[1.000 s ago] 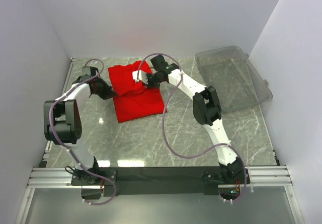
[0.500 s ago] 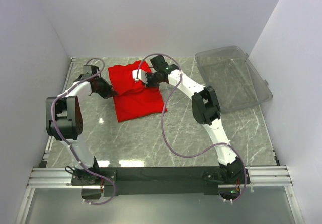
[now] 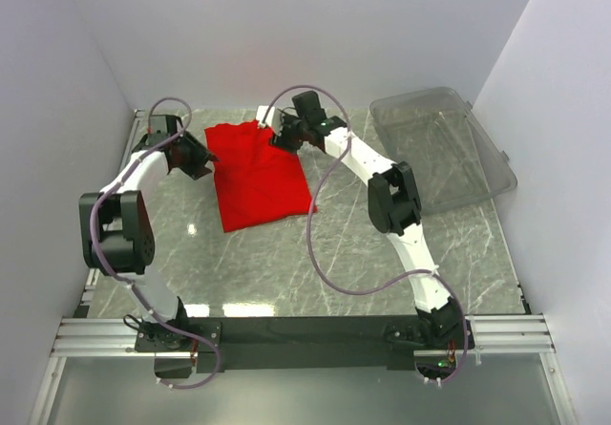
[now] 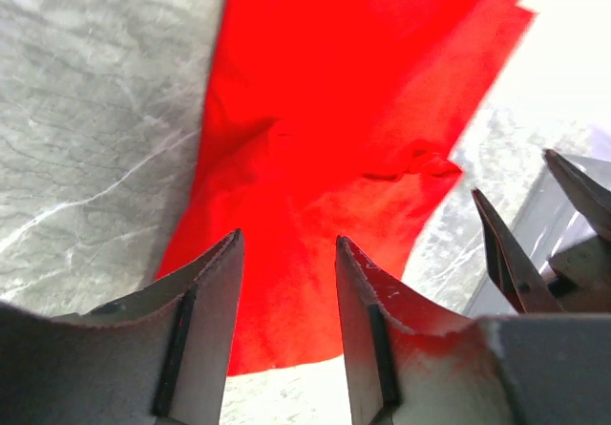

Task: Fold and stack the t-shirts
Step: Fold the tshirt

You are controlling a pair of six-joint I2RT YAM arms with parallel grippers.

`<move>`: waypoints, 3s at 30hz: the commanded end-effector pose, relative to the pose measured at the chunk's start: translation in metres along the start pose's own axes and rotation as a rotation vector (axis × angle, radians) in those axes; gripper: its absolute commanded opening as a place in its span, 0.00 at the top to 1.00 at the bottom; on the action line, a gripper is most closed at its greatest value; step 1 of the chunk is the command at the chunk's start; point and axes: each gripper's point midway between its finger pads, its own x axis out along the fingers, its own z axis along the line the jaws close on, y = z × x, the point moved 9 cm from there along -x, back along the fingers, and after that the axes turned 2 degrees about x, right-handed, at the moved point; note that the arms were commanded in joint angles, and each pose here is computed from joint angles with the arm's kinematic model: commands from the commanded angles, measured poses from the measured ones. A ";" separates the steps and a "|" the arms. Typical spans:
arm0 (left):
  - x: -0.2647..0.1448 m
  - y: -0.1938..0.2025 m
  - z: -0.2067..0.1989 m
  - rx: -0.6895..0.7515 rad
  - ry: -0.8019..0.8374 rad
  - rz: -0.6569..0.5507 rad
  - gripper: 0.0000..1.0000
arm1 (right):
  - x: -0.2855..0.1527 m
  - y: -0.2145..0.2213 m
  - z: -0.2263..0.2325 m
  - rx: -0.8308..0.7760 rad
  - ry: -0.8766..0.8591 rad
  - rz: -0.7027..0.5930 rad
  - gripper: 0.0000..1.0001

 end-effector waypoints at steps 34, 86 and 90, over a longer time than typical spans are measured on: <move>-0.045 0.120 0.093 0.041 -0.005 0.210 0.45 | -0.086 0.056 0.137 -0.336 -0.479 0.027 0.35; -0.134 0.178 0.101 0.002 0.058 0.320 0.99 | -0.208 0.023 0.178 -0.152 -0.576 -0.039 1.00; -0.161 0.182 0.093 -0.009 0.105 0.312 0.99 | -0.234 0.017 0.195 -0.141 -0.604 -0.060 1.00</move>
